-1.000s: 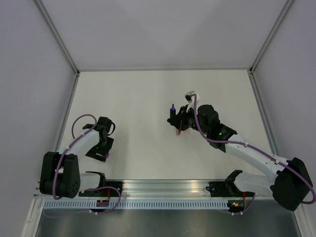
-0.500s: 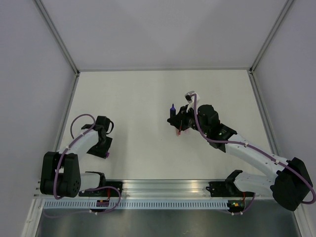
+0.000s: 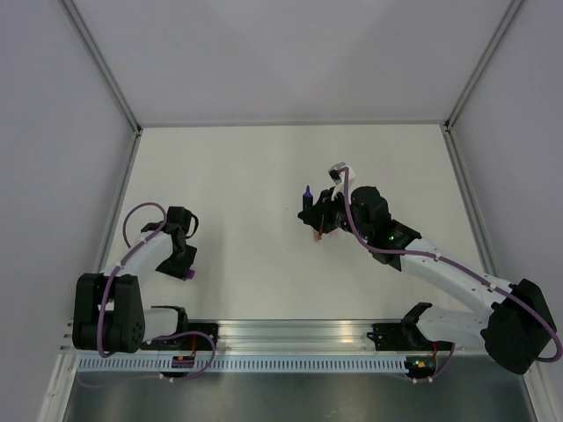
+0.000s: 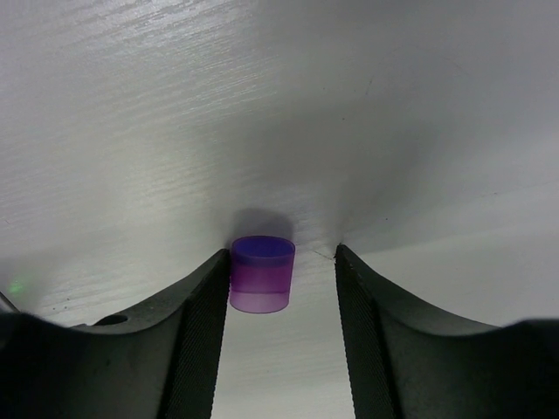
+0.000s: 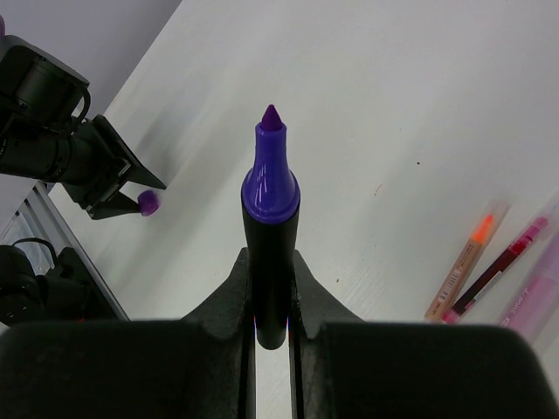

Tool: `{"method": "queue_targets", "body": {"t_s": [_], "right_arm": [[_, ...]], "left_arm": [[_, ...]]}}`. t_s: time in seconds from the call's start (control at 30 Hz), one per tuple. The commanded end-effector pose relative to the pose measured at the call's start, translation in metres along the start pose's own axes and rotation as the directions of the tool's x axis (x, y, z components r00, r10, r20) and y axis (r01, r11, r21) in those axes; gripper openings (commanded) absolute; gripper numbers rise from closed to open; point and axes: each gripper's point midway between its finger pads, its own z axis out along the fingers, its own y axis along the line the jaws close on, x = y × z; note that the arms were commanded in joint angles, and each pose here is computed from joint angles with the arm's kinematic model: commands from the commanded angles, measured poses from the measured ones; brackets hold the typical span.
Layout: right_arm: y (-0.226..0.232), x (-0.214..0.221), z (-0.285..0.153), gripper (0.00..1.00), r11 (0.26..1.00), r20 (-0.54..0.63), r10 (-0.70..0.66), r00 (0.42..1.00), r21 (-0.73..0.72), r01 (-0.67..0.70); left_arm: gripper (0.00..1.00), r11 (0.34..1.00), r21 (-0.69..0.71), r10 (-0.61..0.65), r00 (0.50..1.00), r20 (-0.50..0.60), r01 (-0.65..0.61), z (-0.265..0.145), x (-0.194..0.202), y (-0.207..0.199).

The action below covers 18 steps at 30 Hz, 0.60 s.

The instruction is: Insert the pens into the pen caps

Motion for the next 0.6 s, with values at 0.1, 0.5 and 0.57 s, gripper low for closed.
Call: {"method": "queue_targets", "body": {"t_s": [0.1,0.5,0.57], "right_arm": [[0.004,-0.008,0.003,0.00,1.000,0.017,-0.004,1.000,-0.018,0.004],[0.012,0.002,0.010,0.00,0.996,-0.015,-0.002,1.000,-0.084,0.001],[0.023,0.008,0.011,0.00,0.988,-0.041,-0.006,0.999,-0.156,0.000]], "left_arm": [[0.45,0.998,-0.052,0.046,0.999,-0.029,-0.048,0.026,0.013,0.017],[0.02,0.989,0.094,0.119,0.990,-0.081,-0.111,0.016,0.021,-0.009],[0.02,0.966,0.204,0.184,0.977,-0.105,-0.160,0.005,0.027,-0.026]]}}
